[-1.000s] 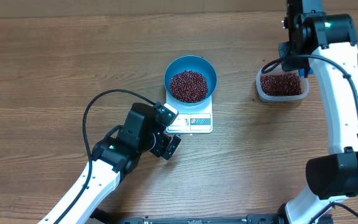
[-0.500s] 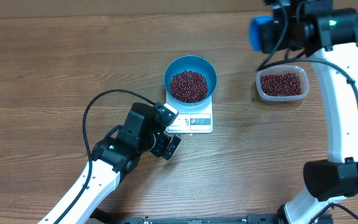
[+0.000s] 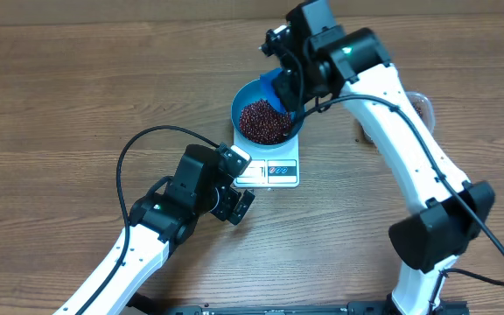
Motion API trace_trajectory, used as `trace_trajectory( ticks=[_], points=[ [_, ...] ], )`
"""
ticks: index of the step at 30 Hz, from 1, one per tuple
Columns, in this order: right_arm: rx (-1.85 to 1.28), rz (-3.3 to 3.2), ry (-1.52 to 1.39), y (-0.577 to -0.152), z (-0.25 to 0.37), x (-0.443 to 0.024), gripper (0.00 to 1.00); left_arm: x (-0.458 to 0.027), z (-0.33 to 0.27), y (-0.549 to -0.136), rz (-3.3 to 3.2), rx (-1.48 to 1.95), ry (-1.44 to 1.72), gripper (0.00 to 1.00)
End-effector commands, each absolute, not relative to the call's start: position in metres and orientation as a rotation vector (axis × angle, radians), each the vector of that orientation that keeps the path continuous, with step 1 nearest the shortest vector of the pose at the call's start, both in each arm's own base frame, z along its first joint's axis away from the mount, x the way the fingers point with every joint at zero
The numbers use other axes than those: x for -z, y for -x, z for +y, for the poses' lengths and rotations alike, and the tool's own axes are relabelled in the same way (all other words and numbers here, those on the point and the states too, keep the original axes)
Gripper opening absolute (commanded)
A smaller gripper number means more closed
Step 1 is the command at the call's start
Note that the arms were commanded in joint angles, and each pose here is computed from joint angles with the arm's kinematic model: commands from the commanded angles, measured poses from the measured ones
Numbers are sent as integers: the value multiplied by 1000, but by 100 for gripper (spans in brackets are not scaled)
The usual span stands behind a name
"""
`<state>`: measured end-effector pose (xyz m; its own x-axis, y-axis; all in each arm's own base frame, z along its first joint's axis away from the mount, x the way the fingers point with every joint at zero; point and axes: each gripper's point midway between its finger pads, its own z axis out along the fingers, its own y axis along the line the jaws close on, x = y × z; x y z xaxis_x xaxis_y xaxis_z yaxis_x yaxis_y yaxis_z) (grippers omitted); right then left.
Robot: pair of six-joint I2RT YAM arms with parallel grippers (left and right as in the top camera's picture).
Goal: Scoop item into bowl and weigh 150g on scale
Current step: 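Bring the scoop back over the teal bowl with the right gripper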
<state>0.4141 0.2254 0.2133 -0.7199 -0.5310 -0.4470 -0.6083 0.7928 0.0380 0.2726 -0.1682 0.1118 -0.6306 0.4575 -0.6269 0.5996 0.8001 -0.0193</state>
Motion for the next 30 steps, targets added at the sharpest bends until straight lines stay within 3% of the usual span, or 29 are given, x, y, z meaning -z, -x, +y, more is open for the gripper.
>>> trace_trajectory(
  ticks=[1, 11, 30],
  points=[
    [-194, 2600, 862, -419, 223, -195, 4, -111, -166, -274, 2376, 299, -746, 99],
    [-127, 2651, 872, -428, 224, -158, 4, -111, -166, -274, 2376, 299, -746, 100],
    [-169, 2657, 883, -430, 232, -148, 4, -111, -166, -274, 2376, 299, -746, 100]
  ],
)
